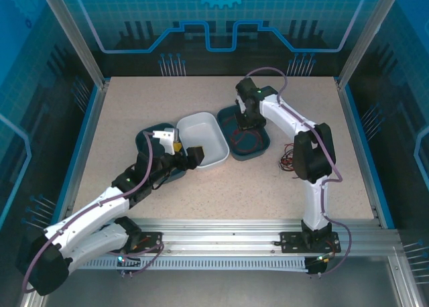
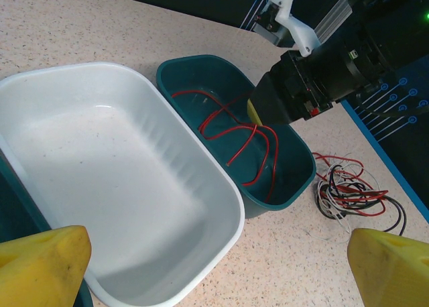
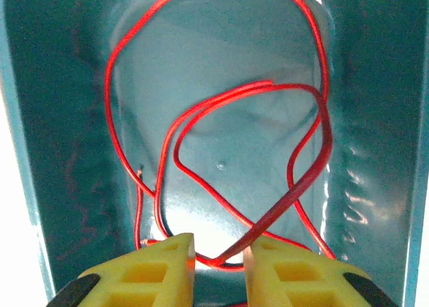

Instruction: Untangle the cables

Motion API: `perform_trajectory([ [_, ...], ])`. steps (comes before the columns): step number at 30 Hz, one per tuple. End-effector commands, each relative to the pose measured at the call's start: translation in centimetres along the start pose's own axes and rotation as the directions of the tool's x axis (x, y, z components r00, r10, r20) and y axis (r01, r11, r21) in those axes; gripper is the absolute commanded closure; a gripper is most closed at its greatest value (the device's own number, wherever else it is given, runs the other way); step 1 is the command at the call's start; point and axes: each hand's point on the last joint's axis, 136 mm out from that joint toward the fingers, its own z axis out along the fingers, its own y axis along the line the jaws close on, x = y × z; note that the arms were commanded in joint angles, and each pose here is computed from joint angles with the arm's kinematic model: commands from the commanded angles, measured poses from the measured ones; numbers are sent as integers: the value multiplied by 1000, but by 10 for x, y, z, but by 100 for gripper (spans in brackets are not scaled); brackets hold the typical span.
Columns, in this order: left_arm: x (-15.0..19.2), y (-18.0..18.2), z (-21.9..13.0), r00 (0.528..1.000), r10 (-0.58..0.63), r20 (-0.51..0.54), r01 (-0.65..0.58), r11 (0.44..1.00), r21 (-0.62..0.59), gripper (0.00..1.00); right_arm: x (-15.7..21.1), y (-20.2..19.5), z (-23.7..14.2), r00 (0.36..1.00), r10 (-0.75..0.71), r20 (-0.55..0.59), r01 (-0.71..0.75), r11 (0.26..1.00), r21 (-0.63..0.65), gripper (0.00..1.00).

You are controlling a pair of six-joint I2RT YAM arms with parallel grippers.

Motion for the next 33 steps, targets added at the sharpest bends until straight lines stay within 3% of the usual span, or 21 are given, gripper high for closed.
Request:
perform_trajectory([
  [1,2,7,0,1000,-9,5,9,1000,-25,1,-3,2,-36,997,-7,74,6,1000,13,69],
  [9,1,6,-2,1000,-13,10,13,1000,-17,1,4,-6,-83,983,40,181,-44,999,21,56],
  [19,-8,3,1,999,14,32,-13,1000,-18,1,33,-29,-134,934,146,326,-169,985,44,46],
  [26,-7,4,2,999,8,33,-7,1000,-19,1,66,-56,-168,867,211,451,-262,964,53,21],
  [27,-7,5,2,999,9,34,-8,1000,-22,1,71,-60,-171,860,225,459,-279,959,52,15],
  [28,-7,5,1,999,10,35,-9,1000,-24,1,77,-64,-175,851,240,466,-295,954,48,0],
  [33,-7,13,1,999,7,51,-4,998,-62,1,105,-85,-183,819,319,477,-382,923,38,0],
])
